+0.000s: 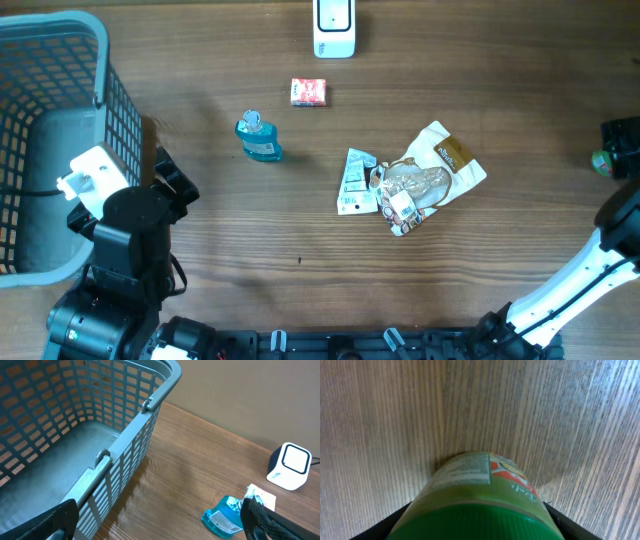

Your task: Scan the item barcode

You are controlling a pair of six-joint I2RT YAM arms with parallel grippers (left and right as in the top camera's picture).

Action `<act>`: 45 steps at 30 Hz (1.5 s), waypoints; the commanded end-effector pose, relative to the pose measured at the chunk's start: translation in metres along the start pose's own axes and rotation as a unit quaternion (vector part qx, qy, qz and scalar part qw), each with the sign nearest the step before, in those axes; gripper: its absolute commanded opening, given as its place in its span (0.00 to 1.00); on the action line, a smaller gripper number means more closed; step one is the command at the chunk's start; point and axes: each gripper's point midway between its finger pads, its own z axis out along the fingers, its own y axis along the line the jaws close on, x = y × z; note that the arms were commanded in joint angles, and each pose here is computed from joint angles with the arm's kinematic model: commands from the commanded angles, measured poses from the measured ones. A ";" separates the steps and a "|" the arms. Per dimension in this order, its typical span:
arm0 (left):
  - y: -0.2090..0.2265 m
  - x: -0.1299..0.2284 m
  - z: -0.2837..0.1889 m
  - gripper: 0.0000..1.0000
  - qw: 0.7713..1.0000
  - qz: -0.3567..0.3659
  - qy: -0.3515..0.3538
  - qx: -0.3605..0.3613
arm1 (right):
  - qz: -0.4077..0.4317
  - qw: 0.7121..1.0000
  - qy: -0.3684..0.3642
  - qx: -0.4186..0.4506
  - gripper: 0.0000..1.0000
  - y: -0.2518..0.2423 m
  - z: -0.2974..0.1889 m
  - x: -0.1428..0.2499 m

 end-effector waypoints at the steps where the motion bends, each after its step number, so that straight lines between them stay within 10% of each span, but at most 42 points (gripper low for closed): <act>1: 0.002 -0.001 -0.001 1.00 1.000 -0.009 -0.002 -0.003 | 0.011 1.000 0.001 -0.002 0.98 -0.007 0.001 -0.009; 11: 0.002 -0.001 -0.001 1.00 1.000 -0.009 -0.002 -0.003 | -0.024 0.998 0.000 -0.049 1.00 0.004 -0.065 -0.016; 20: 0.002 -0.001 -0.001 1.00 1.000 -0.009 -0.002 -0.003 | -0.116 0.948 -0.159 -0.252 1.00 0.054 -0.277 0.007; 26: 0.002 -0.001 -0.001 1.00 1.000 -0.009 -0.002 -0.003 | -0.250 0.888 -0.160 -0.350 1.00 0.110 -0.355 0.136; 37: 0.002 -0.001 -0.001 1.00 1.000 -0.009 -0.002 -0.003 | -0.479 0.827 -0.003 -0.293 1.00 0.134 -0.291 0.387; 45: 0.002 -0.001 -0.001 1.00 1.000 -0.009 -0.002 -0.003 | -0.580 0.759 0.033 -0.292 1.00 0.104 -0.297 0.459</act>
